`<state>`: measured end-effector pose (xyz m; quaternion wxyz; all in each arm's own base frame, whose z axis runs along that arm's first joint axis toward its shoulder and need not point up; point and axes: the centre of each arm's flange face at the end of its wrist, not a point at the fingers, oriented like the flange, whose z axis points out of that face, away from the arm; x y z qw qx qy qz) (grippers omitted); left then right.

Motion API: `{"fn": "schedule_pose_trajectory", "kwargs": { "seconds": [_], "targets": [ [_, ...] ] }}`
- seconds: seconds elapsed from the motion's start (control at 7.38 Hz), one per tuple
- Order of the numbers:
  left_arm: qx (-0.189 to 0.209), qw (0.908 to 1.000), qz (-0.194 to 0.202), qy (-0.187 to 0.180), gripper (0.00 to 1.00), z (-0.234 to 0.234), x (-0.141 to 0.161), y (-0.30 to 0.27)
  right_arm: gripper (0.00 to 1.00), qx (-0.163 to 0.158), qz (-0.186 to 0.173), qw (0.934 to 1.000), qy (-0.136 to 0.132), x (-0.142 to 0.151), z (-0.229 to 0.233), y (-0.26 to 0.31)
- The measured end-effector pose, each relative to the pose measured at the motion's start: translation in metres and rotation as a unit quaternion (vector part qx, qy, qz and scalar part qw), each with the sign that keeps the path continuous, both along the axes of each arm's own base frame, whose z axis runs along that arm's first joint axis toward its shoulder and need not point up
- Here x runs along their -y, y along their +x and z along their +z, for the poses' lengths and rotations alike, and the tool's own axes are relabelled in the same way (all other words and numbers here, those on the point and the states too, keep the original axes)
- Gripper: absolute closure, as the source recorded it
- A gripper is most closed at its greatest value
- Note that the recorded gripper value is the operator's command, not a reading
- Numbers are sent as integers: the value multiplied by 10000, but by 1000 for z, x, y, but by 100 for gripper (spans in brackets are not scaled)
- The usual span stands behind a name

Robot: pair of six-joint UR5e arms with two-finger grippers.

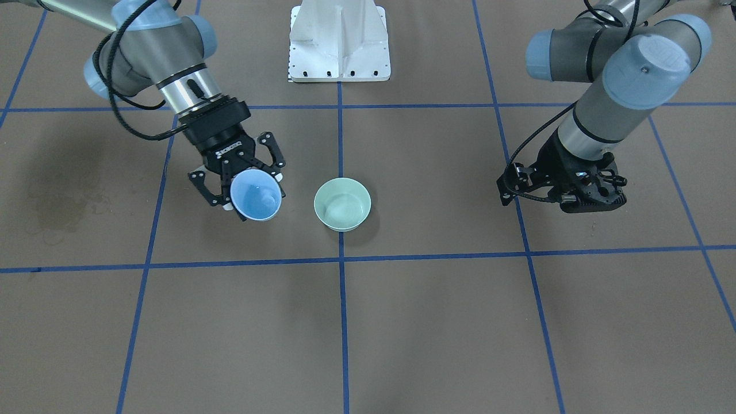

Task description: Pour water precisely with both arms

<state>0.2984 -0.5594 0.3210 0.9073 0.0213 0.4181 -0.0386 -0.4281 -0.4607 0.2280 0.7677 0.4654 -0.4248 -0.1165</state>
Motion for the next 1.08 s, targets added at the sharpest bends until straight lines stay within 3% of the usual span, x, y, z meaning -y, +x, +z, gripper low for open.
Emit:
{"fn": "schedule_pose_trajectory", "kwargs": {
  "seconds": [0.14,0.41,0.81,1.08],
  "targets": [
    [35,10000,13,9,0,6,1,-4,100,-159,-143,9998,-24,-9,-5,-12],
    [77,10000,16,-23,0,13,4,-5,100,-796,-457,9958,-29,-24,-3,-34],
    [103,9999,3,-20,0,18,7,-10,100,-1358,-1165,9836,-217,-44,-1,-59],
    [196,9995,214,141,0,36,5,-17,100,-1665,-1500,9740,-329,-53,-6,-75]
  ]
}}
